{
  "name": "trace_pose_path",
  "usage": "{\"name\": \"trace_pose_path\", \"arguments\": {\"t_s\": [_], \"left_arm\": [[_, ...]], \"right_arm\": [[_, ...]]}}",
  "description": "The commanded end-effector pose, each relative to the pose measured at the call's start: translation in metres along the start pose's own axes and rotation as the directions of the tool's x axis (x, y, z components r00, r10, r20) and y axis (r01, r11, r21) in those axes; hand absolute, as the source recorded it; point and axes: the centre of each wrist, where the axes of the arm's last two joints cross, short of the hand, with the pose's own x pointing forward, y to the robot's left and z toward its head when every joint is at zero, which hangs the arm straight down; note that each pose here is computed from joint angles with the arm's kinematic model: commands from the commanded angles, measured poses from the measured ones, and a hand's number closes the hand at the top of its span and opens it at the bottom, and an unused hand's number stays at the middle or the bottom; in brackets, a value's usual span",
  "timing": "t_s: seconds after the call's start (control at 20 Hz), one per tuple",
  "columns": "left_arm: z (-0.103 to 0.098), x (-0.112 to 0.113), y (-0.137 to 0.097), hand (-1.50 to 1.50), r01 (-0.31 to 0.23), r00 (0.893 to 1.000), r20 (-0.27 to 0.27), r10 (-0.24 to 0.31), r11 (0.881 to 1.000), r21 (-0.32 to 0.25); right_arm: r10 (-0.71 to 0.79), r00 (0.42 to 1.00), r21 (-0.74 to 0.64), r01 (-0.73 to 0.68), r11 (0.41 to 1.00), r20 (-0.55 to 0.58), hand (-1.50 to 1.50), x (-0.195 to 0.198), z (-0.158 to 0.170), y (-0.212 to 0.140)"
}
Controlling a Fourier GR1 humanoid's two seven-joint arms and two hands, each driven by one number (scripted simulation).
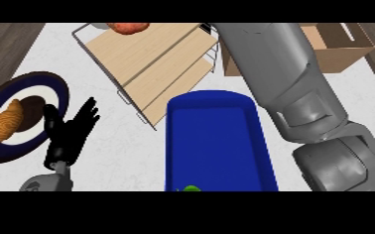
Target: Pick the squash from the tray and place it in the tiered shelf
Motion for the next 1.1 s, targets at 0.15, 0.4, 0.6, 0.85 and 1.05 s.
{"name": "trace_pose_path", "arguments": {"t_s": [0.15, 0.4, 0.6, 0.85, 1.05], "left_arm": [[-0.008, 0.0, 0.001, 0.0, -0.006, 1.0, -0.006, 0.006, 1.0, -0.002], [-0.001, -0.002, -0.005, 0.0, -0.009, 1.0, -0.005, 0.009, 1.0, 0.004], [-0.003, 0.005, 0.003, 0.0, -0.002, 1.0, 0.009, 0.002, 1.0, -0.012], [0.0, 0.001, 0.006, 0.0, -0.001, 1.0, -0.008, 0.001, 1.0, -0.02], [-0.002, 0.007, -0.009, 0.0, 0.0, 1.0, 0.021, 0.0, 1.0, -0.007]], "right_arm": [[-0.28, 0.96, -0.042, 0.279, 0.959, -0.012, -1.5, 0.007, -0.003, -0.023], [-0.452, 0.891, -0.112, 0.446, 0.888, -0.032, -1.5, 0.003, -0.002, -0.031], [-0.445, 0.896, -0.286, 0.423, 0.86, -0.015, -1.5, -0.01, 0.007, -0.057], [-0.45, 0.892, -0.446, 0.383, 0.809, -0.049, -1.5, -0.026, 0.028, -0.108], [-0.523, 0.85, -0.554, 0.409, 0.725, -0.057, -1.5, -0.058, 0.057, -0.148]]}}
